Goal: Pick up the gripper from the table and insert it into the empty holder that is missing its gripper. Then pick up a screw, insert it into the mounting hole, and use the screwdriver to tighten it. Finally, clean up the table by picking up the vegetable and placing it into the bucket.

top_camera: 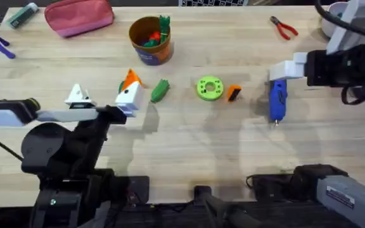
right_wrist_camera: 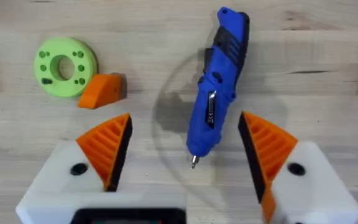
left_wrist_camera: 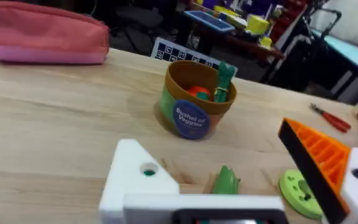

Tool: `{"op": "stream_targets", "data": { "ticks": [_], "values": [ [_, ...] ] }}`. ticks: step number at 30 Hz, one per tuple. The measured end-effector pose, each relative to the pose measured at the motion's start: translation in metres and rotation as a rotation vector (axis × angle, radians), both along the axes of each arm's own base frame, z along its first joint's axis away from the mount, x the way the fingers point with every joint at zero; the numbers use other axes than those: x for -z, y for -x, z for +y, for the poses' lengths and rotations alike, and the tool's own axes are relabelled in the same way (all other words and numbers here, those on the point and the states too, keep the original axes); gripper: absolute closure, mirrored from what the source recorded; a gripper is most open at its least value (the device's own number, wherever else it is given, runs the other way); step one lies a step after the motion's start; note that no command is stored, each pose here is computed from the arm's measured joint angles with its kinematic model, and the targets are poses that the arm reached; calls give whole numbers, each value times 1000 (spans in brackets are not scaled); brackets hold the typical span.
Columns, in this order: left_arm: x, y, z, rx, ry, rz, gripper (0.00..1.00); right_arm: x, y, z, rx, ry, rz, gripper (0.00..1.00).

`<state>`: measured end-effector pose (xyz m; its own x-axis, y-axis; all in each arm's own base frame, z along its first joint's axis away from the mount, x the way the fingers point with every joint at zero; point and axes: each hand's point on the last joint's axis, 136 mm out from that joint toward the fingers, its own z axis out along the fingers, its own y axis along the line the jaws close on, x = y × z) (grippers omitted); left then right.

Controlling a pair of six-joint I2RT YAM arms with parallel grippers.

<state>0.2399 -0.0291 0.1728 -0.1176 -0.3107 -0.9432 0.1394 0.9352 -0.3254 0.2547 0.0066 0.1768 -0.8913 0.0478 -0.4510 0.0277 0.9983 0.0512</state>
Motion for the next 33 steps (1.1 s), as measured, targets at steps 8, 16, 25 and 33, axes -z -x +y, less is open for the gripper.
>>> {"op": "stream_targets", "data": {
  "ticks": [8, 16, 25, 33],
  "values": [
    [16, 1, -1, 4, 61, 71, 15, 0, 0, 0, 0, 0, 0, 10],
    [14, 7, -25, 161, -134, 17, 15, 0, 0, 0, 0, 0, 0, 10],
    [12, 17, -50, 329, -315, -66, 15, 0, 0, 0, 0, 0, 0, 10],
    [11, 20, -56, 375, -341, -86, 15, 0, 0, 0, 0, 0, 0, 11]
  ]
}}
